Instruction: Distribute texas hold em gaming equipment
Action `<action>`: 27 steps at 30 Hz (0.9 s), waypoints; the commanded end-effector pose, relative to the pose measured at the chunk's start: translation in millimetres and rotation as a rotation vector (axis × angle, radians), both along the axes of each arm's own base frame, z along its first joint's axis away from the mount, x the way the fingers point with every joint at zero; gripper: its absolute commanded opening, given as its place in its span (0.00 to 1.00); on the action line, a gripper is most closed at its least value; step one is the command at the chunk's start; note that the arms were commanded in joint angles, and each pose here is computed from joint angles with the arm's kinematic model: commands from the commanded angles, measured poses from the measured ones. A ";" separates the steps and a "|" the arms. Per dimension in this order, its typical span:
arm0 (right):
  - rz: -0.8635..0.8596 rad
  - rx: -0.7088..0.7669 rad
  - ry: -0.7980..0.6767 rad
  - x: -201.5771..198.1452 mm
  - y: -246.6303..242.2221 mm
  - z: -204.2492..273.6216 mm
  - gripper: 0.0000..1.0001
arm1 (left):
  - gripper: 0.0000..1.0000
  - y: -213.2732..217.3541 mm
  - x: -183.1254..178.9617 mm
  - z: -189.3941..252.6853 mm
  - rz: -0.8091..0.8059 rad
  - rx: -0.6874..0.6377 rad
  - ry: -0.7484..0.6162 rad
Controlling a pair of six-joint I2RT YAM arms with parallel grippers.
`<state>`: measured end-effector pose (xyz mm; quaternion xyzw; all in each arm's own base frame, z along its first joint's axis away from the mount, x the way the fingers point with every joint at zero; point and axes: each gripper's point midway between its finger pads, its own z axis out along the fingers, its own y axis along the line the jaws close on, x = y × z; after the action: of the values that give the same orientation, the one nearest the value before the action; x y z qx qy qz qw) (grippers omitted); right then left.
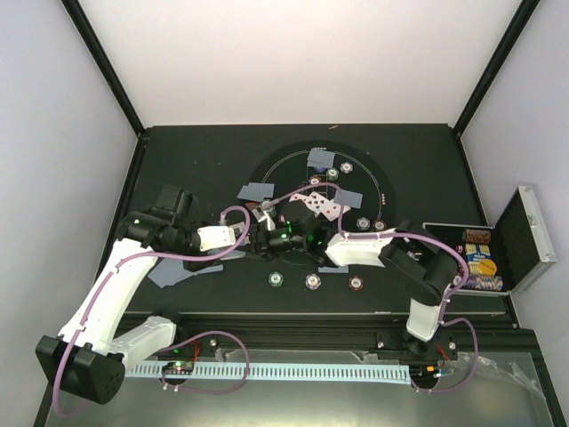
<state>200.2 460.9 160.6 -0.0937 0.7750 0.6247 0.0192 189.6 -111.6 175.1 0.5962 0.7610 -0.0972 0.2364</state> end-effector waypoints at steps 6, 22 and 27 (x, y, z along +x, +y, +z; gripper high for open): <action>-0.095 -0.050 -0.001 18.5 -29.8 -5.3 0.40 | 0.01 -5.1 3.0 18.6 -0.008 -0.041 -0.046; -0.193 -0.080 -0.080 54.9 -86.8 25.8 0.01 | 0.02 5.6 14.6 -5.2 0.037 0.028 -0.038; -0.327 -0.166 -0.092 110.0 -152.3 13.8 0.01 | 0.02 19.7 25.0 -29.7 0.069 0.078 -0.037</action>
<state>274.8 361.1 184.5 -0.0225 0.8046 0.5821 0.1156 200.0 -103.4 161.0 0.5893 0.7702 -0.0740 0.2323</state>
